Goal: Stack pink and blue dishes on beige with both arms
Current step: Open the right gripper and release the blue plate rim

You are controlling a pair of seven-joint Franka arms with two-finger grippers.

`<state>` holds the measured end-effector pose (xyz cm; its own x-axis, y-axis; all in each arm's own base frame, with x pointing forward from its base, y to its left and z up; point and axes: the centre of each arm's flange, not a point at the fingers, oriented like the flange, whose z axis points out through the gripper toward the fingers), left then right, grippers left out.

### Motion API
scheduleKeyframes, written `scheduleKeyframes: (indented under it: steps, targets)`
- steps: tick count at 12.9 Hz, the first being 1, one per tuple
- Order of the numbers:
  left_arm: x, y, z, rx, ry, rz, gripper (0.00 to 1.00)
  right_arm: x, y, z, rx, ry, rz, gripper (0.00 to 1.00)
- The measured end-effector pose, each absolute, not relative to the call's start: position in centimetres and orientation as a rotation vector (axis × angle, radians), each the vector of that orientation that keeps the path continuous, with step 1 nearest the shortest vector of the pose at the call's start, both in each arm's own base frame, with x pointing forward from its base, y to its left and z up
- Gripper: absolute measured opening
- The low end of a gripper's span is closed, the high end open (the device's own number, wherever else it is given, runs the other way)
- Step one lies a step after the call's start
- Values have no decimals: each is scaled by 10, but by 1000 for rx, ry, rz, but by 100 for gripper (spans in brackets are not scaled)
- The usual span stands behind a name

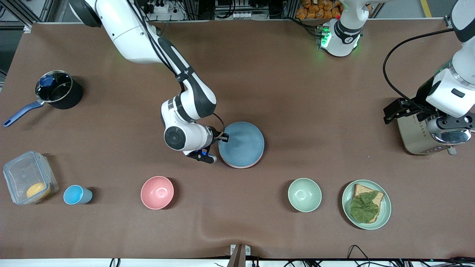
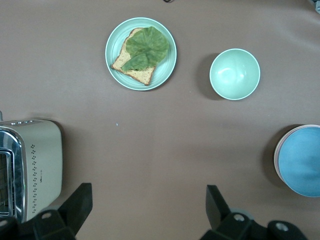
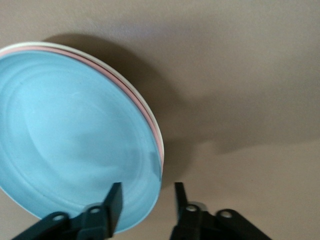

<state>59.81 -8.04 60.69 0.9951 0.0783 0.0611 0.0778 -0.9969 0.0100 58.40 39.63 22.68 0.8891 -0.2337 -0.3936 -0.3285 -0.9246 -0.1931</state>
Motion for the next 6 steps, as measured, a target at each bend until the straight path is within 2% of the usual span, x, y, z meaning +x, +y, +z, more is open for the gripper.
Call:
scheduleKeyframes:
  steps: [4,6]
  targets:
    - [598,-80,608,3131,123,99,100,601,387,240,-2787,450,469,99]
    - [596,-83,611,3136,120,106,100,623,366,258,-2766,490,420,100]
